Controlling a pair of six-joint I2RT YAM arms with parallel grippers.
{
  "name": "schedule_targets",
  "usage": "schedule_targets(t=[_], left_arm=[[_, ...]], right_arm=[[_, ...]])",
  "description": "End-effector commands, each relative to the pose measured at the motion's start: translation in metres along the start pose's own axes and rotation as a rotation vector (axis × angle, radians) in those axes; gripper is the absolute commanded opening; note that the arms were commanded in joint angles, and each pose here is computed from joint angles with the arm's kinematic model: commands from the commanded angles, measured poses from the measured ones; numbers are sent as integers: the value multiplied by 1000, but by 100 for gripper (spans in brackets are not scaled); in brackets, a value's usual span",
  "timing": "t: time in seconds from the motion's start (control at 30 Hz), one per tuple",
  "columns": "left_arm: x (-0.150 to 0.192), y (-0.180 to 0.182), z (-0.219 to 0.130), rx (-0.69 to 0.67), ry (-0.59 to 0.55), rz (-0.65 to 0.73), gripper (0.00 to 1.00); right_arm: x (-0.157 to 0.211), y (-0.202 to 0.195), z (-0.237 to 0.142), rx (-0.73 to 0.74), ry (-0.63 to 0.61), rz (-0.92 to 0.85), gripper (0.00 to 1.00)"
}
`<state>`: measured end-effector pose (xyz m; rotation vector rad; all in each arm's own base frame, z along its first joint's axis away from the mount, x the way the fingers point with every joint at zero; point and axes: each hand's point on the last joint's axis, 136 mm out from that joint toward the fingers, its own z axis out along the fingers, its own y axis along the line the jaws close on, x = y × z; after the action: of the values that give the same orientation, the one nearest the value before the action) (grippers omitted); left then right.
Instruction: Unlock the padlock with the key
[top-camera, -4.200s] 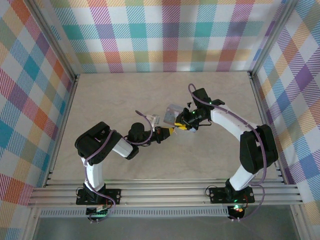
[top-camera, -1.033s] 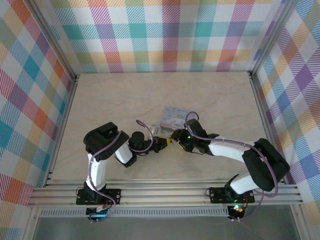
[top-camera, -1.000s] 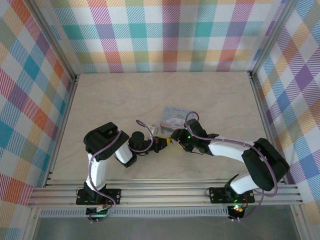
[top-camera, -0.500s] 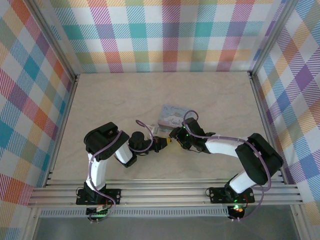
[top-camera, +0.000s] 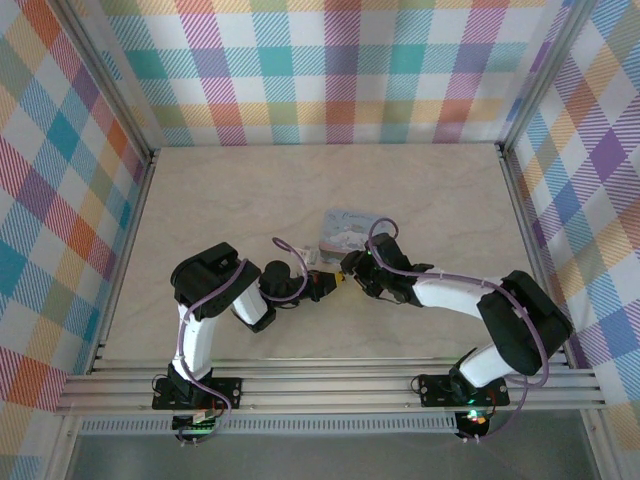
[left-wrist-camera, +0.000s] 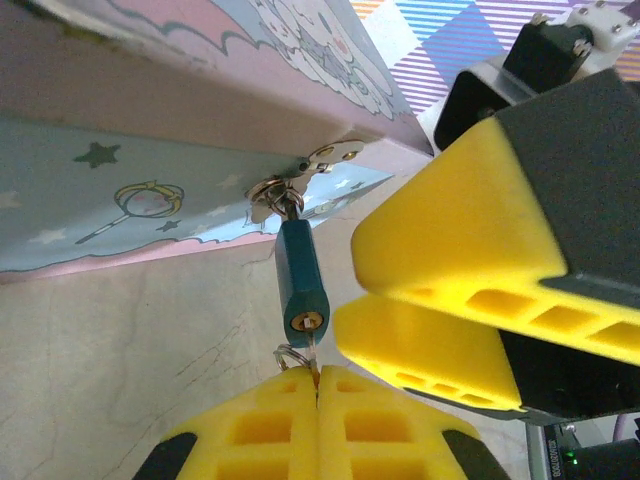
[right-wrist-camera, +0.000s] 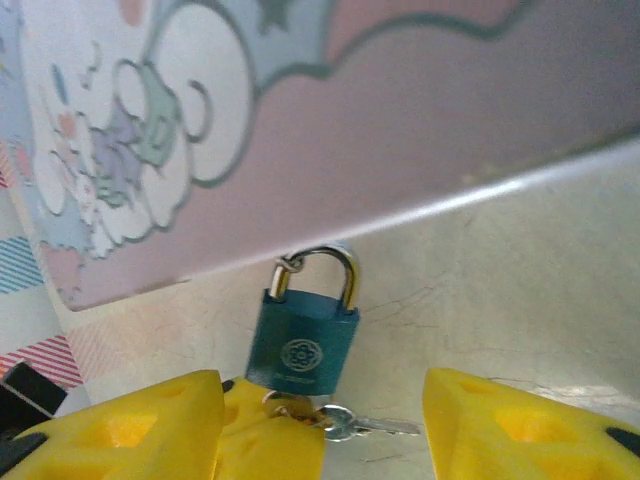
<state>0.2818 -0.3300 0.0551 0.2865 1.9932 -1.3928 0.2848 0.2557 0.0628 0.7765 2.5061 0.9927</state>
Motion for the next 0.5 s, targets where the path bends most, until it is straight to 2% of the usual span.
schedule_targets(t=[0.0,0.47], left_arm=[[21,20,0,-56,66,-61,0],[20,16,0,-43,67,-68,0]], right_arm=[[-4,19,-6,-35,-24,-31,55],[-9,14,19,2,-18,-15,55]])
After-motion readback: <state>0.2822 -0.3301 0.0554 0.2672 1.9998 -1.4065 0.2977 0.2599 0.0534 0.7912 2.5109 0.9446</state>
